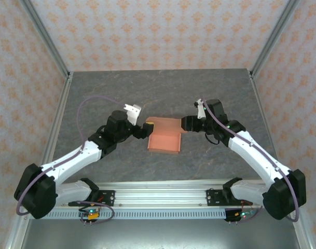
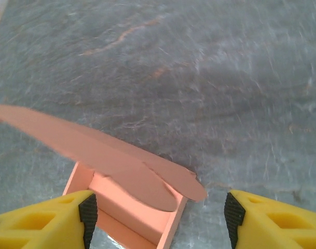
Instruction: Fold the paper box
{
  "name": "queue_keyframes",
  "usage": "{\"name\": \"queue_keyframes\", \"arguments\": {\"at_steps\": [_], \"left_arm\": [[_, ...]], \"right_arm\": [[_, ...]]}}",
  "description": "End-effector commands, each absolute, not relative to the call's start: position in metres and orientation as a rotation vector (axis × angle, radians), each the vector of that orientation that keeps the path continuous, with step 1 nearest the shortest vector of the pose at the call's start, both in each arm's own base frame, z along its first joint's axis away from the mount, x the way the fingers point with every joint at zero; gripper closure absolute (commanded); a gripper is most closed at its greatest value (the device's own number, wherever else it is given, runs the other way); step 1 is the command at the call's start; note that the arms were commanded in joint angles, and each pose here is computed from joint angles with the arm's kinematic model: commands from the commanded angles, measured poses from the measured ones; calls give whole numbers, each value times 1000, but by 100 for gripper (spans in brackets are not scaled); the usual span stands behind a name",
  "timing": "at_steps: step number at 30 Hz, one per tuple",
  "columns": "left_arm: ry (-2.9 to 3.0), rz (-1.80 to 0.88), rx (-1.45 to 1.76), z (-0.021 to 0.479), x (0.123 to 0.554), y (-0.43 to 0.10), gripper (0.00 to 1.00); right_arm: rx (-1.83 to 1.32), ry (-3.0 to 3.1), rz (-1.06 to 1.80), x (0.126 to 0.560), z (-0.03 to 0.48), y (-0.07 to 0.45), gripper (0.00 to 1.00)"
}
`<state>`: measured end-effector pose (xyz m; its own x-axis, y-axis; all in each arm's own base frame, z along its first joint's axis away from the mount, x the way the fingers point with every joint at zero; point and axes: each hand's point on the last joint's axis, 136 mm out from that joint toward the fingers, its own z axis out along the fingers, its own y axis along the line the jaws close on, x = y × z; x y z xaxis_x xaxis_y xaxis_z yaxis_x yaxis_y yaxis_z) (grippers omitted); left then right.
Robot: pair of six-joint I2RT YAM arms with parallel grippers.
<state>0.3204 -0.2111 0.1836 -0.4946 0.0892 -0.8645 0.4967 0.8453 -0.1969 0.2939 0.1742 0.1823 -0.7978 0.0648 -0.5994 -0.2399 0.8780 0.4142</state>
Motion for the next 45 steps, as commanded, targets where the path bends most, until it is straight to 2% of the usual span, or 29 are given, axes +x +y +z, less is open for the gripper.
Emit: {"name": "queue_keyframes", "arguments": {"at_steps": [1, 4, 7, 10, 14, 16, 20, 25, 30, 35, 41, 43, 45], "left_arm": [[2169, -549, 268, 182, 328, -204, 14], [2207, -661, 58, 198, 330, -203, 11], [2212, -735, -219, 213, 332, -192, 0], [2240, -778, -375, 221, 333, -182, 0], [2233, -811, -697, 211, 334, -160, 1], [2233, -831, -844, 199, 333, -155, 5], [2217, -977, -958, 185, 334, -170, 7], [2252, -945, -1082, 160, 326, -166, 10], [2269, -1036, -1199, 140, 325, -178, 13], [2314, -1012, -1211, 128, 337, -187, 21], [2327, -1096, -1279, 114, 340, -209, 23], [2343, -1092, -1264, 111, 341, -216, 24], [2355, -1105, -1253, 110, 343, -223, 30]], "right_arm": [[261, 2457, 800, 302, 188, 169, 30], [487, 2481, 883, 306, 182, 169, 30], [693, 2476, 980, 310, 181, 174, 30], [783, 2448, 1082, 316, 184, 183, 29], [909, 2408, 1060, 322, 187, 174, 29], [951, 2400, 1025, 325, 189, 168, 28], [1020, 2384, 1029, 334, 190, 160, 27], [1143, 2372, 1069, 355, 179, 142, 25], [1149, 2481, 1158, 363, 160, 162, 26], [1097, 2552, 1161, 369, 138, 174, 33], [1049, 2615, 1182, 356, 135, 197, 33], [1031, 2617, 1205, 351, 138, 206, 36], [1017, 2620, 1206, 347, 139, 210, 42]]}}
